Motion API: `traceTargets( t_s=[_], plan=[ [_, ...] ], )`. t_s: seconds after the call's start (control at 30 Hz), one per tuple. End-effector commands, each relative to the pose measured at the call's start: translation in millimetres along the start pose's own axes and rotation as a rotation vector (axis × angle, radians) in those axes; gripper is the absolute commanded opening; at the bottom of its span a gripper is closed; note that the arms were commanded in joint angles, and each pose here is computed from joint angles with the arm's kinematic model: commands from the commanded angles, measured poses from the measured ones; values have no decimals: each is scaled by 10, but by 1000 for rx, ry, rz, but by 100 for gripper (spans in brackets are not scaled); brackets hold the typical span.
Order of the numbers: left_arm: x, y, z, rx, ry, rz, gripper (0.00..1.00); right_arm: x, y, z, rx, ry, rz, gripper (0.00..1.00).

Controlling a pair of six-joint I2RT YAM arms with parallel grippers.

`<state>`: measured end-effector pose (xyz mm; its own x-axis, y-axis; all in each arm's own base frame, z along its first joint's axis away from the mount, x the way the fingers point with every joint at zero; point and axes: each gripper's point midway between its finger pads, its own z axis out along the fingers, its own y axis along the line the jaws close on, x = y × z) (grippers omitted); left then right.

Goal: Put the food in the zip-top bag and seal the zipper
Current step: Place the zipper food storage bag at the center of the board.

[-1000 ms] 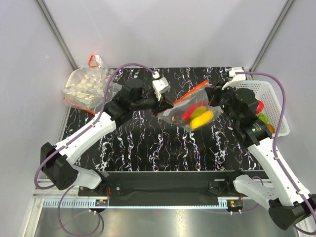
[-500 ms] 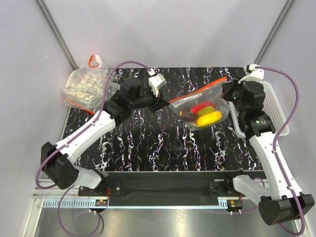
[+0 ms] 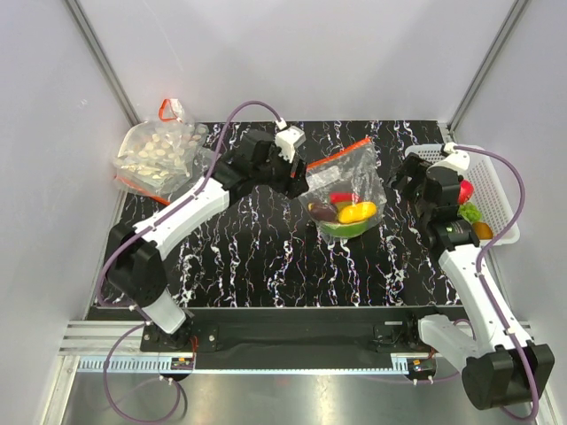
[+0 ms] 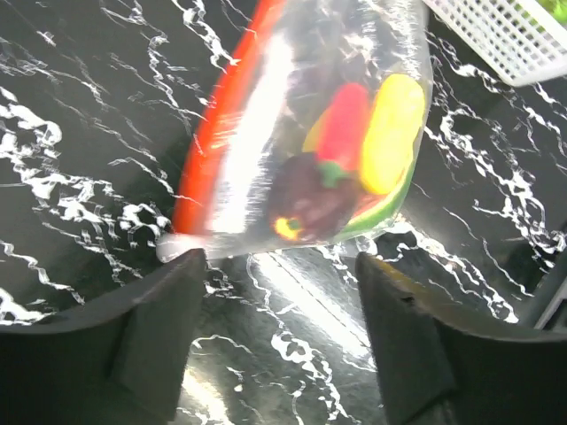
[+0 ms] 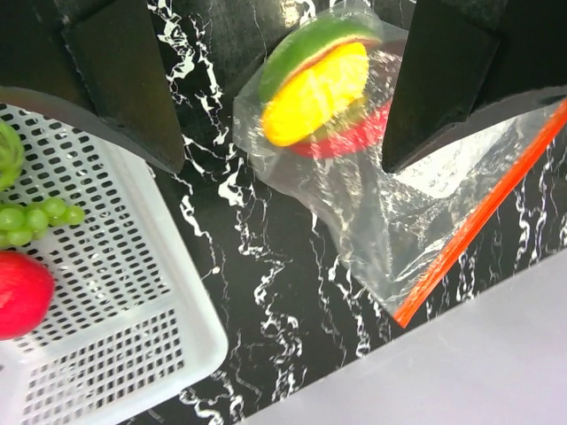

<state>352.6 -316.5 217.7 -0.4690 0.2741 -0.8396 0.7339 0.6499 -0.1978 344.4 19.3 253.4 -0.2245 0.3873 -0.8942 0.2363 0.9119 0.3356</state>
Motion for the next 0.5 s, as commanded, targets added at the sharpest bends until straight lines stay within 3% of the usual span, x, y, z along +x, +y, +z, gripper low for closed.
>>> traceTargets(
  t_s=[0.0,0.03,0.07,0.27,0.47],
  plan=[
    [-447,-49,-354,-37,-160,16,80,-410,-23,-151,33,-129,55,100],
    [-448,-61,-398,-36,-170,2,93,-441,-21,-181,33,-134,62,100],
    [-498,-76,-456,-42,-198,-4,99,-477,-12,-221,32,-138,82,100],
    [-524,-84,-988,-131,-342,-170,99,-586,42,-510,-2,-118,123,100],
    [-136,-128,-1466,-160,-455,-289,99,-592,-30,-863,-35,-153,163,100]
  ],
)
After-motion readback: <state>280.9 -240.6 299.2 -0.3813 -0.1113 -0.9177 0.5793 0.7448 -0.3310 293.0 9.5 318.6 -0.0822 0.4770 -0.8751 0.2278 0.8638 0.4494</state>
